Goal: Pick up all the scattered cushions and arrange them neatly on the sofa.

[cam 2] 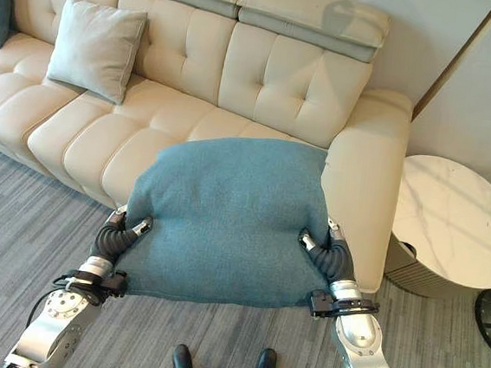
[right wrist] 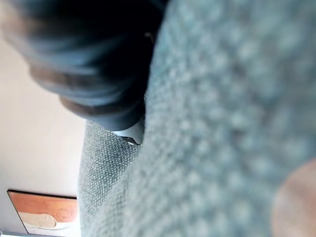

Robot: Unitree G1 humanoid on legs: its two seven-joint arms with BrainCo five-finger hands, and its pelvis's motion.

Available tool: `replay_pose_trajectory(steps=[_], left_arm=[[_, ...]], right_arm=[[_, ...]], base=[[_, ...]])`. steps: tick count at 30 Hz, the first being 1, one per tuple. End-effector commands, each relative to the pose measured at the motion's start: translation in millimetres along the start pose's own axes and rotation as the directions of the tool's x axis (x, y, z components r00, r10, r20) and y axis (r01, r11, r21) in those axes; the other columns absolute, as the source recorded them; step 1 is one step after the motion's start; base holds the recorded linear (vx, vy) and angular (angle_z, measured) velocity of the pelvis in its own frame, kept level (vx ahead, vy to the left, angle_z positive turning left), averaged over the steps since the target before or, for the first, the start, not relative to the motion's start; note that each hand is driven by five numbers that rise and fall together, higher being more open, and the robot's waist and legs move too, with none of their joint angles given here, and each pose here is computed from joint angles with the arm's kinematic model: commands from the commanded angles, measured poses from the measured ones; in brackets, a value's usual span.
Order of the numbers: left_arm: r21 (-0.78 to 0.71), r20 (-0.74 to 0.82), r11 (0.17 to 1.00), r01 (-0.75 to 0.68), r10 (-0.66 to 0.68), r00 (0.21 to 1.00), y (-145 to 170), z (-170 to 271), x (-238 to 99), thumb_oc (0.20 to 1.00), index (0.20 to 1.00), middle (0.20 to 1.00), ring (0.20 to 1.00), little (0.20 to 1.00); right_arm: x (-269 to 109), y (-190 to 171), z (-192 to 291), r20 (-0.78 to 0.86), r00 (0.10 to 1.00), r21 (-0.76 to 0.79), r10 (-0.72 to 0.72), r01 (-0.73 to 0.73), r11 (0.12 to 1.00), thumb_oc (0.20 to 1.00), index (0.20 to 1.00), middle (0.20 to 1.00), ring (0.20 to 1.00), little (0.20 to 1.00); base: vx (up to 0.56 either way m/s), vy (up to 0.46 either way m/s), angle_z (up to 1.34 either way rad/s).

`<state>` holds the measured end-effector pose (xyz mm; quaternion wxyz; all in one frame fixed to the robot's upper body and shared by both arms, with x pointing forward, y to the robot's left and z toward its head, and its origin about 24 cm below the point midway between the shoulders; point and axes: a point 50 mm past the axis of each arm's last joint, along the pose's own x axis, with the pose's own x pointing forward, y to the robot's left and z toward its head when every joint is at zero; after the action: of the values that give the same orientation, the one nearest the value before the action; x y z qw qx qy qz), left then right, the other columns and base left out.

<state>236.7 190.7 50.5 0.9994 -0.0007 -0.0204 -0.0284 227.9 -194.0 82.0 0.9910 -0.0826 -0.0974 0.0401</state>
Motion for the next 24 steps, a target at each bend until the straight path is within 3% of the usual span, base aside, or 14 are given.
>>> replay_pose_trajectory(steps=[1, 9, 17, 24], left_arm=[[0.031, 0.245, 0.991, 0.132, -0.136, 0.96, -18, 47, 8, 0.2, 0.2, 0.2, 0.2, 0.2], [0.019, 0.255, 0.993, 0.121, -0.122, 0.959, -17, 46, 10, 0.2, 0.2, 0.2, 0.2, 0.2], [-0.032, 0.236, 0.987, 0.155, -0.144, 0.961, -27, 38, 3, 0.2, 0.2, 0.2, 0.2, 0.2], [-0.022, 0.253, 0.991, 0.134, -0.124, 0.959, -26, 42, 7, 0.2, 0.2, 0.2, 0.2, 0.2]], right_arm=[[18, 22, 58, 0.333, 0.938, 0.103, 0.093, -0.134, 0.986, 0.2, 0.2, 0.2, 0.2, 0.2], [16, 11, 66, 0.373, 0.925, 0.104, 0.074, -0.12, 0.987, 0.2, 0.2, 0.2, 0.2, 0.2], [6, -3, 61, 0.34, 0.939, 0.059, 0.055, -0.079, 0.995, 0.2, 0.2, 0.2, 0.2, 0.2], [11, -9, 61, 0.326, 0.944, -0.015, 0.058, -0.056, 0.998, 0.2, 0.2, 0.2, 0.2, 0.2]], base=[[0.23, 0.192, 0.19], [0.37, 0.044, 0.17], [0.37, -0.163, 0.35], [0.21, 0.053, -0.68]])
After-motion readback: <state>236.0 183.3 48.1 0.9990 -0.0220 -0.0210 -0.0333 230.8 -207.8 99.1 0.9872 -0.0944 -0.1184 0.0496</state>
